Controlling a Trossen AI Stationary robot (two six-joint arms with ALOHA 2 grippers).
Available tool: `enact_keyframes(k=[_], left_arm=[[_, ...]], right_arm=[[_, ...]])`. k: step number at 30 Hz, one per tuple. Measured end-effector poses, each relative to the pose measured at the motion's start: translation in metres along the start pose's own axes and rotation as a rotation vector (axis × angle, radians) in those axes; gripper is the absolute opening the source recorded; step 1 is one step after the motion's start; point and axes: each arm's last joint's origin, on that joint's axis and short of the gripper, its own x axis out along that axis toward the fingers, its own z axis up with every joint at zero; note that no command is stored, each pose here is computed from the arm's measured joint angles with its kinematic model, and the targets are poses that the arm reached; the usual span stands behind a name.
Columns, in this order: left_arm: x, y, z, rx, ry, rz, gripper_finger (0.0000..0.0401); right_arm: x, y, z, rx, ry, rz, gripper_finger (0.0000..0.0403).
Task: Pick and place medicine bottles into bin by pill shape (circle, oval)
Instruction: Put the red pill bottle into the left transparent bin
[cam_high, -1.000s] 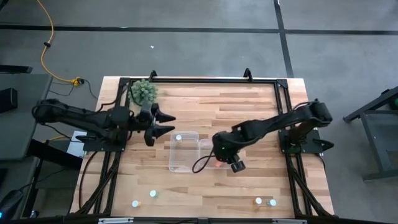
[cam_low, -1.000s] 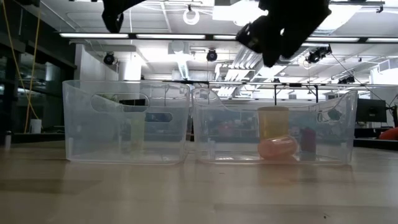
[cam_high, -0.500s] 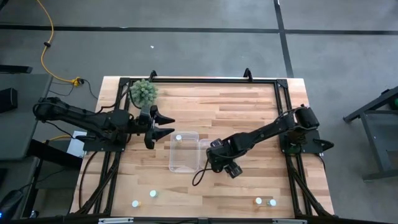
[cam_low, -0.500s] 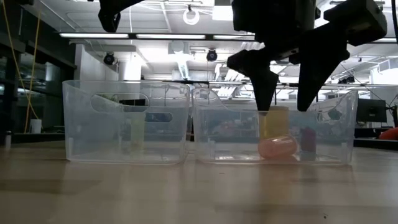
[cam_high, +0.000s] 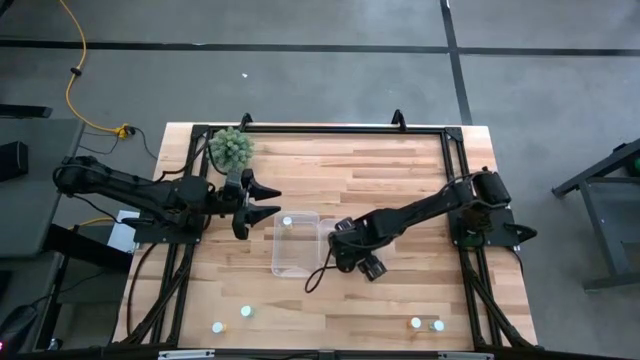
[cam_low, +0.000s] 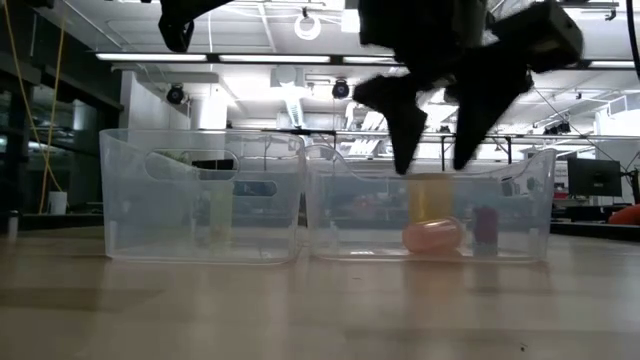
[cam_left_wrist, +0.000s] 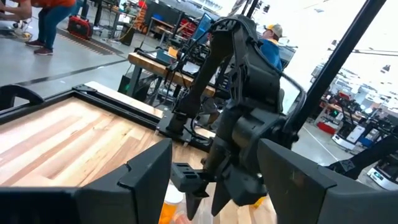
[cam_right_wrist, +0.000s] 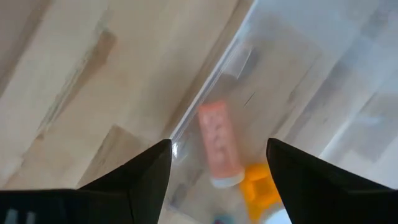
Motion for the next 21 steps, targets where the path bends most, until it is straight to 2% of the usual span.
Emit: enact_keyframes(k=[8,21], left_arm=[[0.000,0.000,0.000,0.000,0.001,-0.002,0.0225],[0.000,0.000,0.000,0.000,0.001,-0.002,0.0225]], right_arm=[[-0.018,-0.004,0.009,-0.129,-0.015,-0.007,0.0254],[0.012,-0.004,-0.015,-0.172,0.053,0.021,0.0254]])
